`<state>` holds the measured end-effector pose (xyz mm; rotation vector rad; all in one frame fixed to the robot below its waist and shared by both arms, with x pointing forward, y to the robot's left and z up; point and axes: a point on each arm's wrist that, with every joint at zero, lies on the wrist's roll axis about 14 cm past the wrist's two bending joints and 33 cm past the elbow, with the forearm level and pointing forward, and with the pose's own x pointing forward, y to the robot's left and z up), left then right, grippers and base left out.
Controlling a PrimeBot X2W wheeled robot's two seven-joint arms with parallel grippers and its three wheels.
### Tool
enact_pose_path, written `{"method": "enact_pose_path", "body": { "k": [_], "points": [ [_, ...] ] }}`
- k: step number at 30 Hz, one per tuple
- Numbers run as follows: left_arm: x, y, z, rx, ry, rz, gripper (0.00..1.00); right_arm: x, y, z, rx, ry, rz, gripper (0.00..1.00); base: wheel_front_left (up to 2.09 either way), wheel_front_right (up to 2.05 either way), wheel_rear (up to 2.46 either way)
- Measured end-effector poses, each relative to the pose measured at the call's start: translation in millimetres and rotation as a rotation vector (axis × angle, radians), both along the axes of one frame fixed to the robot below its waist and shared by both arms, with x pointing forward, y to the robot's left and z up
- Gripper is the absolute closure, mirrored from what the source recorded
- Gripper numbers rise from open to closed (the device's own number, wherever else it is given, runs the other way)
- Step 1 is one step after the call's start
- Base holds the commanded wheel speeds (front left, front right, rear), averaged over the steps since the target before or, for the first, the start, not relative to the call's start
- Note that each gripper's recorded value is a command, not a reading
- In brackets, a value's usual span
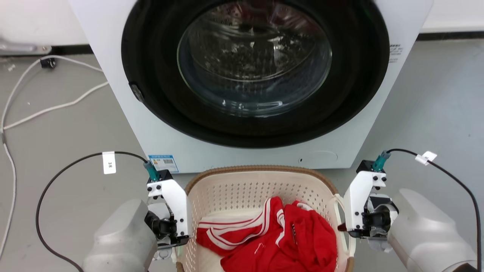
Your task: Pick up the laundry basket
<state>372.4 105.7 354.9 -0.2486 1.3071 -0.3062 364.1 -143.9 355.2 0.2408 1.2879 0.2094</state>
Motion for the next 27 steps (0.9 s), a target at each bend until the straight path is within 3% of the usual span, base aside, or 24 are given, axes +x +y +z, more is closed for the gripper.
{"method": "enact_pose_path", "body": {
  "k": [8,27],
  "points": [
    [-21.4,-0.2,5.6,-0.01,0.025,0.004,1.0,-21.3,-0.2,8.8,0.014,0.04,-0.005,1.0,0.0,0.0,0.0],
    [-34.0,-5.3,-1.4,-0.026,0.048,0.005,1.0,-34.5,-7.8,8.0,0.021,0.108,-0.021,1.0,0.0,0.0,0.0]
  ]
}}
